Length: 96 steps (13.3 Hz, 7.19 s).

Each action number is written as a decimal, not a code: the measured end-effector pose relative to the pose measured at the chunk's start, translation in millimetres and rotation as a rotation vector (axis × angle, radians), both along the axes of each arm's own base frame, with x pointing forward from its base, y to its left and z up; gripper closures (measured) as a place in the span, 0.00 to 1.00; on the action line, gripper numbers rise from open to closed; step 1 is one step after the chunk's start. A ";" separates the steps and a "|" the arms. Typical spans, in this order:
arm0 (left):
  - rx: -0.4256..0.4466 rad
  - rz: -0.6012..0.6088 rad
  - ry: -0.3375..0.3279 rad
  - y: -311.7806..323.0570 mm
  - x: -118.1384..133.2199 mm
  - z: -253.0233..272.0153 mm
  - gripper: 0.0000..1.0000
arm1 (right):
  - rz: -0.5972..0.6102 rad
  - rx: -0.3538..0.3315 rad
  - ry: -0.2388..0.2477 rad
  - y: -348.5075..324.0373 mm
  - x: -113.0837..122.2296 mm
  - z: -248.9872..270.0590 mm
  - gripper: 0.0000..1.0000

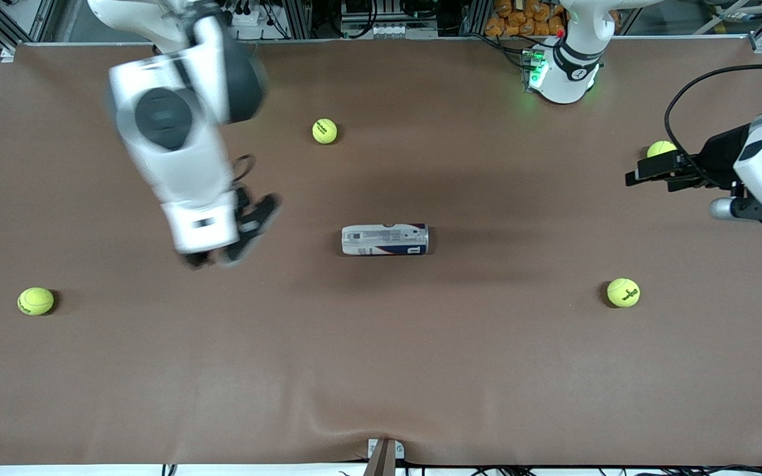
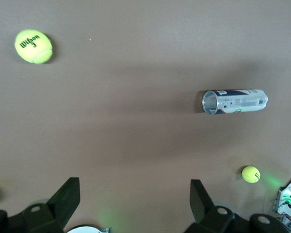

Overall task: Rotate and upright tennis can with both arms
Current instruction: 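Return the right gripper to rest while the left gripper approaches the can, then grasp the can's closed end with the left gripper, then rotate the can upright with the left gripper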

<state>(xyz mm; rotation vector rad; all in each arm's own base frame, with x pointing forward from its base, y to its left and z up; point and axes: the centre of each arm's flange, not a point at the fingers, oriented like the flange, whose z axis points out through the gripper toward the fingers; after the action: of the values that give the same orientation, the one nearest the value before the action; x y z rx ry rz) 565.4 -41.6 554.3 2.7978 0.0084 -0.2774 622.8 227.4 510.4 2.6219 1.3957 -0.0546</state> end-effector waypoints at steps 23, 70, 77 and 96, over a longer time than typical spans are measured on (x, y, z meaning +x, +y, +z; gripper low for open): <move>-0.672 0.054 0.013 -129.0 -20.3 -318.3 0.00 | -0.945 0.124 0.026 -284.1 -36.5 81.5 0.00; -0.668 0.200 0.082 -315.9 -9.9 -246.0 0.95 | -0.926 0.175 -0.014 -276.9 -96.0 129.5 0.00; -0.209 0.295 0.002 -419.2 -36.6 -109.7 0.95 | -0.925 0.175 -0.014 -276.1 -95.9 129.3 0.00; 0.438 0.316 -0.156 -530.7 -132.1 -163.5 0.95 | -0.924 0.176 -0.013 -275.5 -95.8 129.2 0.00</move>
<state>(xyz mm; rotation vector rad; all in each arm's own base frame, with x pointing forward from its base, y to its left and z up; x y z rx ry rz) 433.3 -572.3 390.8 3.1751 0.5300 0.0264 527.0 -48.1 639.6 3.1477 0.0843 -0.0281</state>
